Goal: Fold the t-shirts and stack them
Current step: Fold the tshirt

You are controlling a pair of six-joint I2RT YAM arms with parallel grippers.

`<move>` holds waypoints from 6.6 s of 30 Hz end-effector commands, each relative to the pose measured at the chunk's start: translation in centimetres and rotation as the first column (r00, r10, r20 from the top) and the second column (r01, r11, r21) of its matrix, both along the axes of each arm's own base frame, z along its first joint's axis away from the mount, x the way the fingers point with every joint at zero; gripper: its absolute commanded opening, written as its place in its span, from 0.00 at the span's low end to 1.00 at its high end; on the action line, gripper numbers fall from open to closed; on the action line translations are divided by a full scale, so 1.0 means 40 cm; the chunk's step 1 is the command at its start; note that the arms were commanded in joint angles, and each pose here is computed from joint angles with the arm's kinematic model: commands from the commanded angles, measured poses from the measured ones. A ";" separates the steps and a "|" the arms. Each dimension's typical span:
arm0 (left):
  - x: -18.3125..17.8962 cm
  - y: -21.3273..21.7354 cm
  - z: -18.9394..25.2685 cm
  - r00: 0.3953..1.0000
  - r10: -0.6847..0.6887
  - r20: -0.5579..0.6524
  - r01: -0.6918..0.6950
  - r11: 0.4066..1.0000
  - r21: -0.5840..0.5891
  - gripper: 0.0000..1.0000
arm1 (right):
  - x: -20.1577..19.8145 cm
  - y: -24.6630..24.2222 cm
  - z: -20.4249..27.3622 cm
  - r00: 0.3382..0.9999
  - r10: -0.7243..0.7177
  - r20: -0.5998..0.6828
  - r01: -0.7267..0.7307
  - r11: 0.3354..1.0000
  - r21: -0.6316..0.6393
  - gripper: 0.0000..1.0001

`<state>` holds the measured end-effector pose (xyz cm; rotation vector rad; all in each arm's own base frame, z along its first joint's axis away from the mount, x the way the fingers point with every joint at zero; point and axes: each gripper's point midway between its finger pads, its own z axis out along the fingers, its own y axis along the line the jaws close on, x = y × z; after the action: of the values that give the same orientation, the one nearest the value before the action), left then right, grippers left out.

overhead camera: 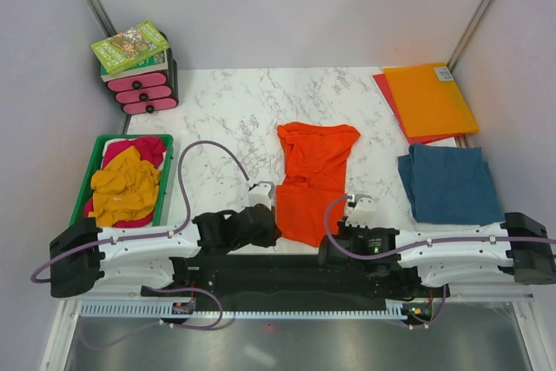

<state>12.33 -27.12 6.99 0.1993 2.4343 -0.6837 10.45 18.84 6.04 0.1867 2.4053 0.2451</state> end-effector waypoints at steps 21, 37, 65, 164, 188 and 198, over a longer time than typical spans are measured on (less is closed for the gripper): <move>0.479 -0.050 0.295 0.950 0.132 0.283 -0.139 0.990 0.006 0.02 | 0.505 -0.085 0.258 0.938 -0.234 0.255 0.258 0.964 -0.065 0.00; 0.813 -0.084 0.244 0.954 0.165 0.249 -0.179 0.983 0.035 0.02 | 0.922 -0.098 0.204 0.937 -0.282 0.208 0.305 0.948 -0.088 0.00; 0.808 -0.103 0.127 0.976 0.189 0.106 -0.189 0.982 -0.010 0.15 | 0.864 0.035 0.094 0.973 -0.165 0.160 0.159 0.986 0.047 0.00; 0.032 0.012 0.114 0.993 -0.011 0.118 0.002 0.997 0.078 0.56 | 0.647 -0.486 0.098 0.693 -0.088 0.716 0.347 0.911 -0.224 0.98; 0.180 -0.114 0.268 0.943 -0.013 0.332 -0.070 0.969 0.236 0.60 | 0.648 -0.486 0.101 0.691 -0.089 0.718 0.348 0.911 -0.222 0.98; 0.314 -0.149 0.186 0.967 0.067 0.246 -0.123 0.968 0.219 0.61 | 0.689 -0.434 0.082 0.734 0.050 0.678 0.125 0.971 -0.206 0.98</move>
<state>22.39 -31.52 14.38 0.2525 2.2890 -0.2857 36.89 -0.44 7.92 0.0912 1.6989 -0.1448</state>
